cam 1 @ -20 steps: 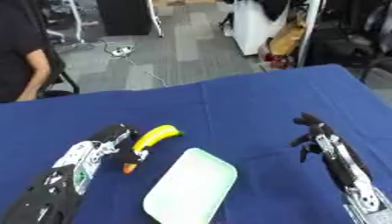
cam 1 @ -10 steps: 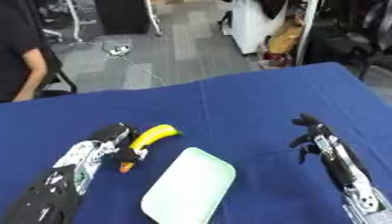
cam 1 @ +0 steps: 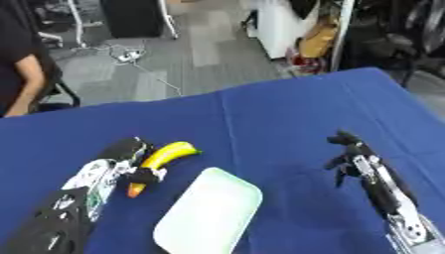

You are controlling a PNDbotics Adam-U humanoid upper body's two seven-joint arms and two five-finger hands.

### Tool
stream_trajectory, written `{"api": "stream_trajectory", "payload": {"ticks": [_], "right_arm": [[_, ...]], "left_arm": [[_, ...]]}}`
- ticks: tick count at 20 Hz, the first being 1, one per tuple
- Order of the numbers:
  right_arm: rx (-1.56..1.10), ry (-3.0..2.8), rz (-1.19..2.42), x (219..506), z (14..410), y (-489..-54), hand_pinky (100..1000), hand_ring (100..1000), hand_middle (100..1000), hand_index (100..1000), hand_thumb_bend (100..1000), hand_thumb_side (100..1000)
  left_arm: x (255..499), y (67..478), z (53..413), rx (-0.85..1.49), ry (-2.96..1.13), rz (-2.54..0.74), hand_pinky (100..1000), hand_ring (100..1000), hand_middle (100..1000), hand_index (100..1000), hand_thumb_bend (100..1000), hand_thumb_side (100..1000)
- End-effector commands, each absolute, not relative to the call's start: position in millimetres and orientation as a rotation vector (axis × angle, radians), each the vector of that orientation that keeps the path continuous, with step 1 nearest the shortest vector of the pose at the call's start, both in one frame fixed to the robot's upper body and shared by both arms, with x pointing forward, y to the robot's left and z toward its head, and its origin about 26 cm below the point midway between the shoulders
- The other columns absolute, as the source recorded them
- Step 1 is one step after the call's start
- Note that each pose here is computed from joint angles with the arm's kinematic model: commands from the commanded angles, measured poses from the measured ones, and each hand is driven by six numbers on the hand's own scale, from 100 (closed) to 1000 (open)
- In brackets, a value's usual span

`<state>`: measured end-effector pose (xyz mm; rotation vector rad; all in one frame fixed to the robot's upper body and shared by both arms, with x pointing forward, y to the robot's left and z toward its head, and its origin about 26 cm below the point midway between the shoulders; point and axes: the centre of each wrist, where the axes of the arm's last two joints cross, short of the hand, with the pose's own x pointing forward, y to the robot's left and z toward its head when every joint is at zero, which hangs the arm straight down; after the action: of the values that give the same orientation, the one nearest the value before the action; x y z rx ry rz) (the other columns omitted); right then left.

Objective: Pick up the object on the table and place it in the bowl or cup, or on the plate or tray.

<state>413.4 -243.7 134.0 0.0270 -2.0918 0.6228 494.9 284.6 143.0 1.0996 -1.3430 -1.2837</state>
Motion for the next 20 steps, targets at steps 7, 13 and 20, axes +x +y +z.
{"api": "stream_trajectory", "payload": {"ticks": [7,13,20], "right_arm": [[0.026,-2.141,0.638,415,151,-239,325,569,842,965,100,887],[0.023,-2.138,0.635,415,150,-240,324,569,842,965,100,890],[0.019,-2.131,0.627,415,148,-240,325,569,842,965,100,897]], "left_arm": [[498,278,151,1.132,-1.368,-1.284,295,341,463,636,100,533],[498,277,154,1.152,-1.386,-1.277,111,167,315,483,100,443],[497,277,166,1.197,-1.482,-1.211,100,100,100,224,100,245]]}}
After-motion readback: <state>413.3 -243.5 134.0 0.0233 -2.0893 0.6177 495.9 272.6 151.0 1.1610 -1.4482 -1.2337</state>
